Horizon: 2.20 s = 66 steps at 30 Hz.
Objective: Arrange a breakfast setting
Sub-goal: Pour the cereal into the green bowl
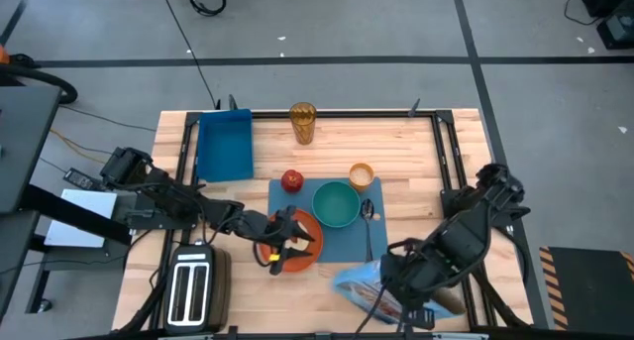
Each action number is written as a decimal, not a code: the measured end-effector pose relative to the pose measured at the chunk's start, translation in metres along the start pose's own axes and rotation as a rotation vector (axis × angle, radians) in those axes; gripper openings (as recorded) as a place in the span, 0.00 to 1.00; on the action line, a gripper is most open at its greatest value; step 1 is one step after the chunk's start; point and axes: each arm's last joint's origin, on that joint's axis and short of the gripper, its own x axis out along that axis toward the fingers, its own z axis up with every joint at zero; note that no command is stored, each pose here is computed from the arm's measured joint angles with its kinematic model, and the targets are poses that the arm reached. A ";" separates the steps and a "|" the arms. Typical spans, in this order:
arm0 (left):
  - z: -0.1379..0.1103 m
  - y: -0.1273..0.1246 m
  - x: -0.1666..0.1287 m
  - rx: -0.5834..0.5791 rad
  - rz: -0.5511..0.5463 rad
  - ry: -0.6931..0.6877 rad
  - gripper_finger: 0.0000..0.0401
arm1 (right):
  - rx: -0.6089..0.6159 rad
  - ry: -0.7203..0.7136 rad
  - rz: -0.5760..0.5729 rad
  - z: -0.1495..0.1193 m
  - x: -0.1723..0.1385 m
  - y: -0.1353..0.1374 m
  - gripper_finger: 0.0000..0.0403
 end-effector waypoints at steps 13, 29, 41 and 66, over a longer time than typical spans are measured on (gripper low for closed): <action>0.007 -0.010 0.000 -0.001 -0.048 -0.108 0.70 | -0.228 -0.102 -0.057 0.028 -0.007 -0.003 0.01; 0.043 -0.033 0.019 0.057 -0.036 -0.059 0.71 | -0.235 -0.182 -0.137 0.047 -0.012 -0.018 0.01; 0.030 -0.035 0.030 0.041 -0.118 0.015 0.59 | -0.280 -0.236 -0.115 0.048 -0.012 -0.012 0.02; 0.037 -0.034 0.024 0.123 -0.120 -0.012 0.02 | -0.265 -0.536 -0.135 -0.017 -0.075 -0.012 0.29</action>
